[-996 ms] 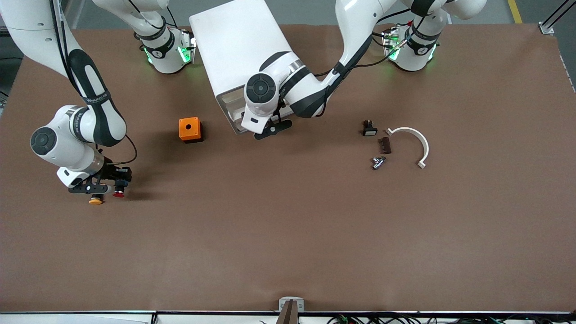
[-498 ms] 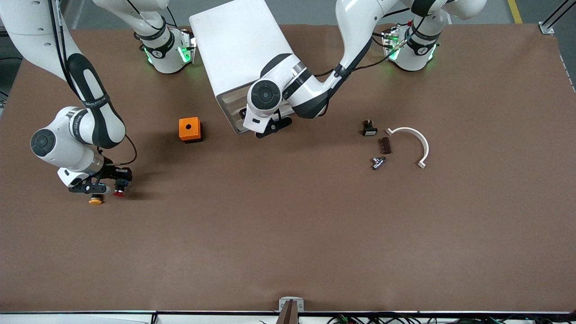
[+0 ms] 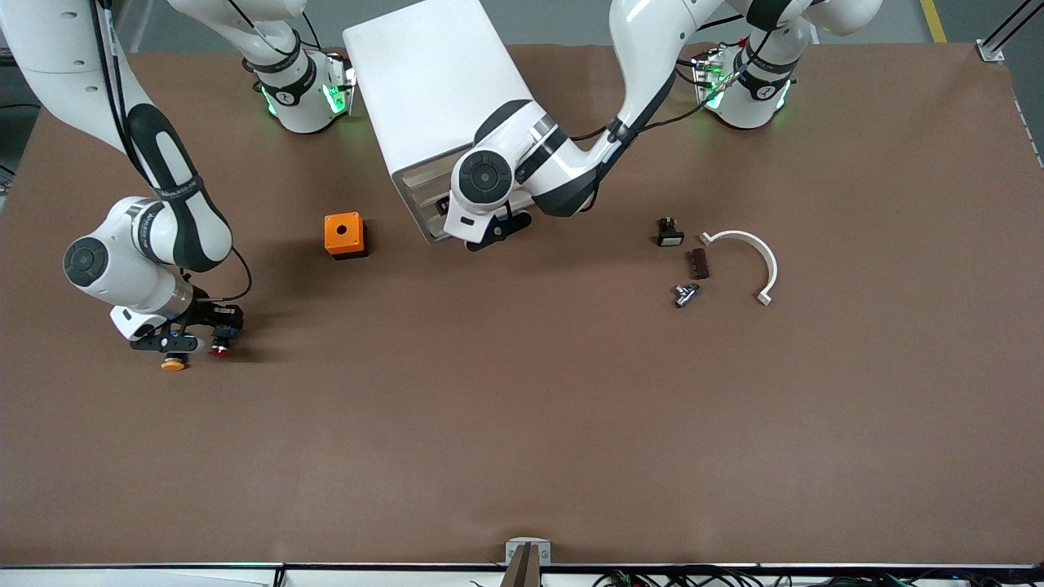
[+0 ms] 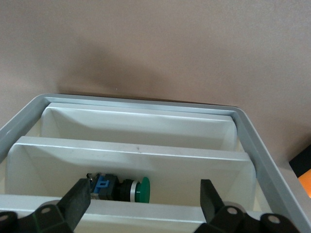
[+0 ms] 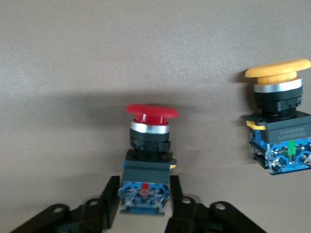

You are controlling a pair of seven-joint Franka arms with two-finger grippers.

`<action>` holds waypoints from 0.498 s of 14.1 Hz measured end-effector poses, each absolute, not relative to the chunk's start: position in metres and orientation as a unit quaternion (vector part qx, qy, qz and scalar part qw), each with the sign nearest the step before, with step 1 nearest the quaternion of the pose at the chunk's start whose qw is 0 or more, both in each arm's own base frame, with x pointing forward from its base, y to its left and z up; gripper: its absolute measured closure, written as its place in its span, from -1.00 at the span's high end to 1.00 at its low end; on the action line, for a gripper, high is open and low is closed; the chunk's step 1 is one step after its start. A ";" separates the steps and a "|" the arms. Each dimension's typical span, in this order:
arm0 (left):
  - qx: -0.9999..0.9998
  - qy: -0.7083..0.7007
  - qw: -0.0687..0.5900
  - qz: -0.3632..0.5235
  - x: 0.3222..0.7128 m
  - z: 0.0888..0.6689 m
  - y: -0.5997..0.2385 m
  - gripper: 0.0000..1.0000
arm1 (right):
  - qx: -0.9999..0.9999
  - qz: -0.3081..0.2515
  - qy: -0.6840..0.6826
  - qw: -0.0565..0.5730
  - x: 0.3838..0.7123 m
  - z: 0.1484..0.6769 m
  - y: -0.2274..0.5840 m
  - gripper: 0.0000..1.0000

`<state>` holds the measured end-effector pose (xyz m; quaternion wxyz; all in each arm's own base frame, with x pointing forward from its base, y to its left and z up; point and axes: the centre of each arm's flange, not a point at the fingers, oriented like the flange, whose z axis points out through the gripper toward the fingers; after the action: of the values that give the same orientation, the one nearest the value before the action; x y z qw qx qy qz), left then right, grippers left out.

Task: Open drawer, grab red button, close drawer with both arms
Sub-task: 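Push the drawer shut with the left gripper while the right gripper lowers the button, then open the right gripper beside the yellow button while the left gripper withdraws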

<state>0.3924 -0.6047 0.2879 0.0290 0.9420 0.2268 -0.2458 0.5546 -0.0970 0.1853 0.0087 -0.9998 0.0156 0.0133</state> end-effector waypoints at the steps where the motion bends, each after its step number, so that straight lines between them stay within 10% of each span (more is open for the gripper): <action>1: 0.941 0.230 0.029 -0.247 0.396 0.288 -0.602 1.00 | -1.000 0.013 0.015 0.009 0.555 0.186 -0.096 0.32; 4: 0.933 0.251 0.033 -0.258 0.421 0.293 -0.583 0.99 | -1.000 0.011 0.013 0.010 0.557 0.186 -0.094 0.95; 7: 0.929 0.270 0.052 -0.249 0.458 0.319 -0.558 0.99 | -1.000 0.008 0.011 0.010 0.560 0.189 -0.093 1.00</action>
<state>0.4579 -0.5582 0.3187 0.0522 0.9287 0.2696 -0.2491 0.5602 -0.0926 0.1894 0.0099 -0.9999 0.0115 0.0076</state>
